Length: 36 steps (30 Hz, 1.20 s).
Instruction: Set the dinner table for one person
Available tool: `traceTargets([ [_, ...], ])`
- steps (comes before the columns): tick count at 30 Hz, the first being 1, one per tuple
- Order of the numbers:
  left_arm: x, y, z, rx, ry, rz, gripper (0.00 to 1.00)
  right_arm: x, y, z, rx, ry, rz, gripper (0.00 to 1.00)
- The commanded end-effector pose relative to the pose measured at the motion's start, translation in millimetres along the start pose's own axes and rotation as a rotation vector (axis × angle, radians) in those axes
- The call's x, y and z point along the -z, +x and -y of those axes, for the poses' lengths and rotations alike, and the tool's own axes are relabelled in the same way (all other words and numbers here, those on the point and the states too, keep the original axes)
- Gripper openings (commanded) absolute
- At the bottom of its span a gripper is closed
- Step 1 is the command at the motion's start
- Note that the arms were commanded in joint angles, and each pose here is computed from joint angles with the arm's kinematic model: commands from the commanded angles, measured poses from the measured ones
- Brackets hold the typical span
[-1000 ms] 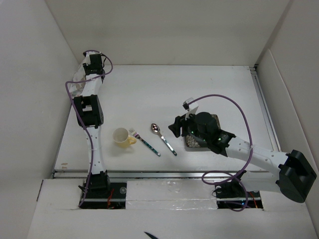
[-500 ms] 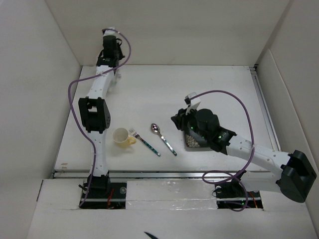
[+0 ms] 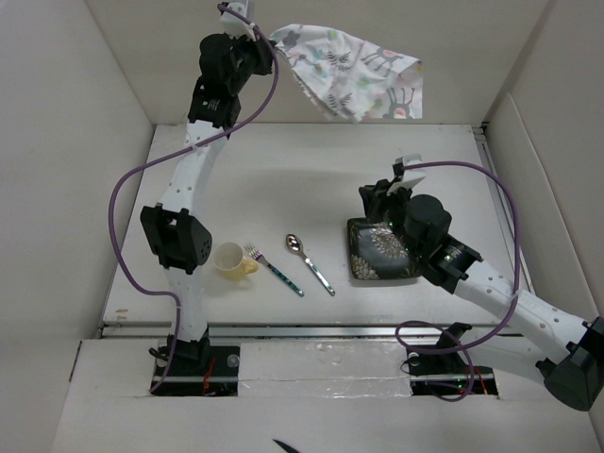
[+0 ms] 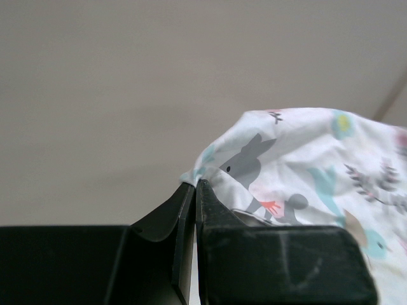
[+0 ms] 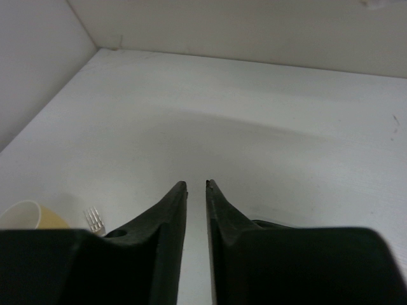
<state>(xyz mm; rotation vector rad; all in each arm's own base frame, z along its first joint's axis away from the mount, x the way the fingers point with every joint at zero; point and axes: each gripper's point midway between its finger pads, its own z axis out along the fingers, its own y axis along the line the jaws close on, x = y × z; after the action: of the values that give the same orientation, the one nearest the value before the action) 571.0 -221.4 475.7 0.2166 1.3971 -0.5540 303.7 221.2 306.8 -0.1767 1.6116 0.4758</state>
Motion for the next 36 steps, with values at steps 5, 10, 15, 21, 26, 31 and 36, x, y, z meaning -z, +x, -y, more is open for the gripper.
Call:
traceTargets([
  [5,-8,86,-10,0.015,0.040,-0.132,0.00,-20,12,59,-0.038,0.176,-0.015,0.14],
  [10,-20,124,-16,0.062,0.019,-0.180,0.00,-44,37,66,-0.074,0.137,-0.068,0.17],
  [15,-28,152,-23,0.147,-0.014,-0.218,0.00,-65,70,40,-0.066,0.030,-0.151,0.25],
  [21,-21,131,-15,0.240,-0.031,-0.202,0.00,-84,100,5,-0.034,-0.031,-0.221,0.53],
  [26,0,33,11,0.245,0.018,-0.035,0.00,-94,88,-2,-0.036,-0.038,-0.195,0.64],
  [31,22,-32,6,0.209,-0.060,0.113,0.00,-98,72,-3,-0.027,-0.047,-0.183,0.77],
  [36,40,32,-25,0.252,-0.170,0.066,0.00,-101,79,5,-0.030,-0.035,-0.199,0.82],
])
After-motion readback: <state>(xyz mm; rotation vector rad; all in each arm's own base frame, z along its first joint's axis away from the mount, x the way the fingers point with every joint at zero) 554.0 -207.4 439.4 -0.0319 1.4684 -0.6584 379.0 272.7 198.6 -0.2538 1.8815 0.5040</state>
